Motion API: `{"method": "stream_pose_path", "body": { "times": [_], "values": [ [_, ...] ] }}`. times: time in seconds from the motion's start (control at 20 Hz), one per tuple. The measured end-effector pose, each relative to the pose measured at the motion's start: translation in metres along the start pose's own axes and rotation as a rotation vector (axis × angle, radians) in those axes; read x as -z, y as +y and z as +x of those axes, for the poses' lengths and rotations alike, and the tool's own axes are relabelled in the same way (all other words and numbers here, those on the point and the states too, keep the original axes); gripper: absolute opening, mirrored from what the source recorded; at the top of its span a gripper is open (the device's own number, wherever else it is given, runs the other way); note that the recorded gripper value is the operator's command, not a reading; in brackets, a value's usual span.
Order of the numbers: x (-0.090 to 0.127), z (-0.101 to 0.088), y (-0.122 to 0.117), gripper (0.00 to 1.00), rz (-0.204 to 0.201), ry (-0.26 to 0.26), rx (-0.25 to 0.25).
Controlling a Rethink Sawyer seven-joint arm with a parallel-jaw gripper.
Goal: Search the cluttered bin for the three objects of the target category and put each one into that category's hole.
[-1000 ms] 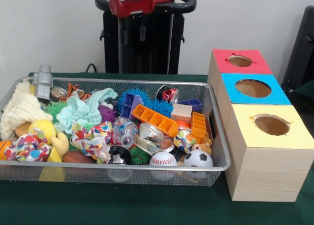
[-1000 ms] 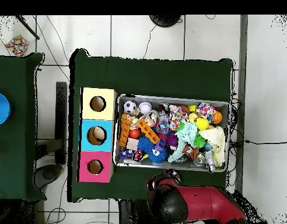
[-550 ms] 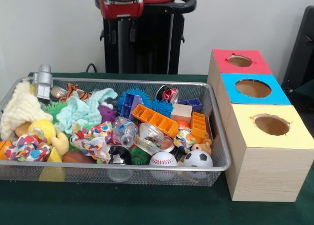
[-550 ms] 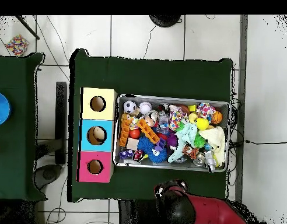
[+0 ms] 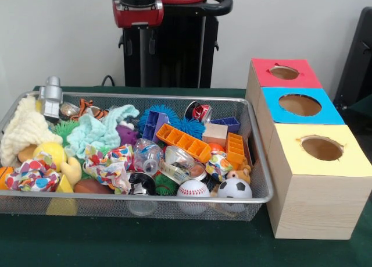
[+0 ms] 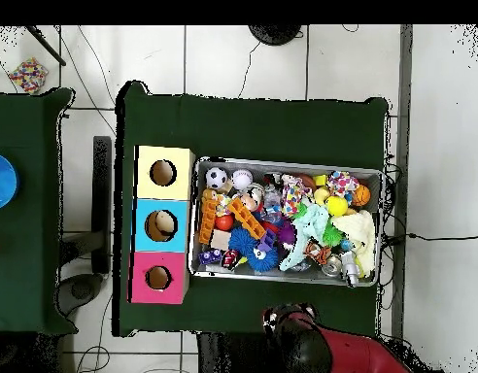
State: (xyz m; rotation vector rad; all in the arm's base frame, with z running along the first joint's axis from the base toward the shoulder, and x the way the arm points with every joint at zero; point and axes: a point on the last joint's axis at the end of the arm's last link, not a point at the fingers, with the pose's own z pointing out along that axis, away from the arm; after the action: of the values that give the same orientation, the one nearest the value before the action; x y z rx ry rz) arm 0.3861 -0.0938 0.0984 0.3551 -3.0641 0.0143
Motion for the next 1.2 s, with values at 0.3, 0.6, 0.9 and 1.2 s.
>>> {"method": "stream_pose_path", "body": {
  "times": [0.3, 0.6, 0.9, 1.2],
  "values": [
    [0.005, -0.005, -0.005, 1.00, -0.011, -0.002, -0.051],
    [0.010, -0.013, -0.014, 1.00, -0.023, -0.016, -0.080],
    [0.012, -0.033, -0.030, 1.00, -0.045, -0.072, -0.077],
    [0.016, -0.058, -0.039, 1.00, -0.071, -0.138, -0.055]
  ]
}}
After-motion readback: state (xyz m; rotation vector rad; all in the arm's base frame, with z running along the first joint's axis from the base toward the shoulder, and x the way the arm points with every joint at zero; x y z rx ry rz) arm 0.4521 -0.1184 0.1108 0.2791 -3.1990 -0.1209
